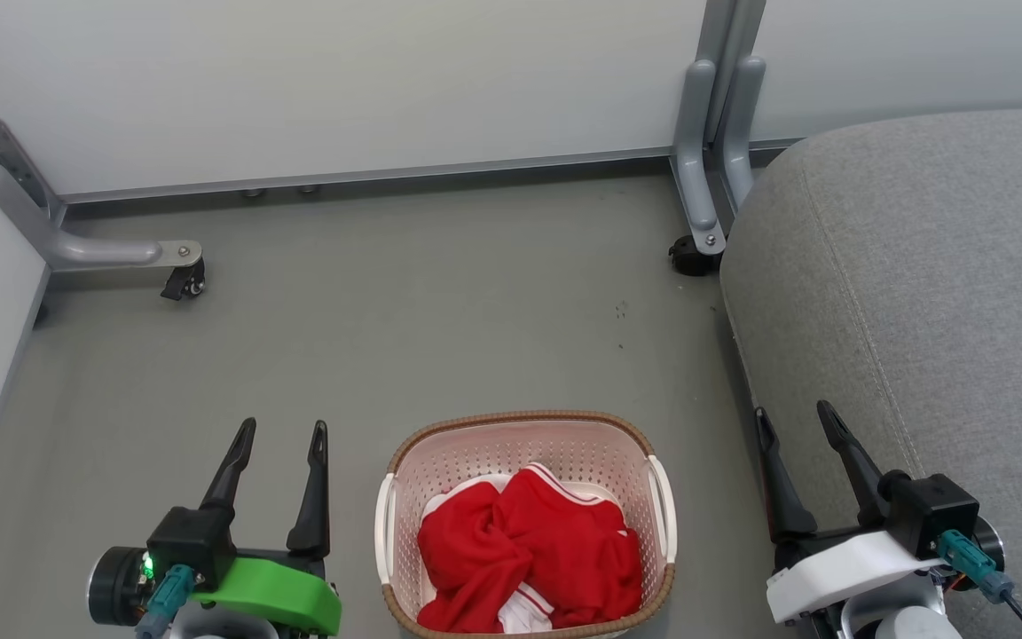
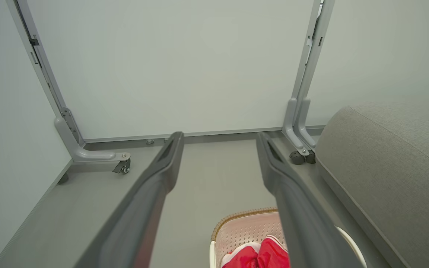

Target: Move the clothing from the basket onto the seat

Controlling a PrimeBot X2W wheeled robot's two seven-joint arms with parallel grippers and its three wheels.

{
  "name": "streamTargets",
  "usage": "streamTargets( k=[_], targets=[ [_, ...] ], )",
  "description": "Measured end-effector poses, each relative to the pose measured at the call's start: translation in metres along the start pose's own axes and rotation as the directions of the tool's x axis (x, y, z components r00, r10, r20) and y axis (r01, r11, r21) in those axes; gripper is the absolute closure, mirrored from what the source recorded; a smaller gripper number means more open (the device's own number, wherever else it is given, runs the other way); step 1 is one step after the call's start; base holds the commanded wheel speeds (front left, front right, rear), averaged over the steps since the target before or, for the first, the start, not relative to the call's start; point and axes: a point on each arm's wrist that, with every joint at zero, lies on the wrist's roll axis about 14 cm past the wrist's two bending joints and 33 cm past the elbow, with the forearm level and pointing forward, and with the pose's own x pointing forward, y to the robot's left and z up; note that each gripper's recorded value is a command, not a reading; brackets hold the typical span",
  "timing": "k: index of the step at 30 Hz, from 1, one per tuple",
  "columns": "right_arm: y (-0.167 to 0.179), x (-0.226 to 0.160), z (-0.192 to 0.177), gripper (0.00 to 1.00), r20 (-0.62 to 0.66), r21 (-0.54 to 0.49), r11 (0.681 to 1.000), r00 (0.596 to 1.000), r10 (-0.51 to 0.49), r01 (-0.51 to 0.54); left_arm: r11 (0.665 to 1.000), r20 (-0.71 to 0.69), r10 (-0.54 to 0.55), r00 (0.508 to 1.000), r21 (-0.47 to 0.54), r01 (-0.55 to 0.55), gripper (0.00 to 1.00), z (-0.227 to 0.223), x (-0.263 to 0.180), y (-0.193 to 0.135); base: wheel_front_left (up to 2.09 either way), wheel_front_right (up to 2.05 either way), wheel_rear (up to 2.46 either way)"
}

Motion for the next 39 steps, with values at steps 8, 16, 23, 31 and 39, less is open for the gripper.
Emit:
streamTargets(
  k=[8, 16, 23, 31, 39],
  targets=[
    [-0.001, 0.001, -0.001, 0.00, -0.004, 0.003, 1.000, 1.000, -0.003, 0.003, 1.000, -0.006, 0.008, 1.000, -0.004, -0.008, 0.00, -0.002, 0.000, 0.002, 0.00, 0.00, 0.00],
    [-0.004, 0.007, 0.003, 0.00, 0.011, 0.000, 1.000, 1.000, -0.008, 0.008, 0.999, -0.020, -0.050, 0.999, 0.006, 0.050, 0.00, -0.007, 0.012, -0.015, 0.00, 0.00, 0.00],
    [-0.011, 0.025, 0.010, 0.00, 0.036, -0.010, 1.000, 0.999, -0.018, 0.018, 0.973, -0.101, -0.230, 0.968, -0.003, 0.231, 0.00, -0.034, 0.039, -0.069, 0.00, 0.00, 0.00],
    [-0.024, 0.050, 0.006, 0.00, 0.041, -0.018, 0.999, 0.998, -0.038, 0.038, 0.919, -0.274, -0.390, 0.879, -0.052, 0.392, 0.00, -0.095, 0.057, -0.114, 0.00, 0.00, 0.00],
    [-0.036, 0.076, -0.021, 0.00, 0.000, -0.018, 0.999, 0.999, -0.048, 0.048, 0.865, -0.504, -0.474, 0.722, -0.115, 0.488, 0.00, -0.184, 0.046, -0.130, 0.00, 0.00, 0.00]
  ],
)
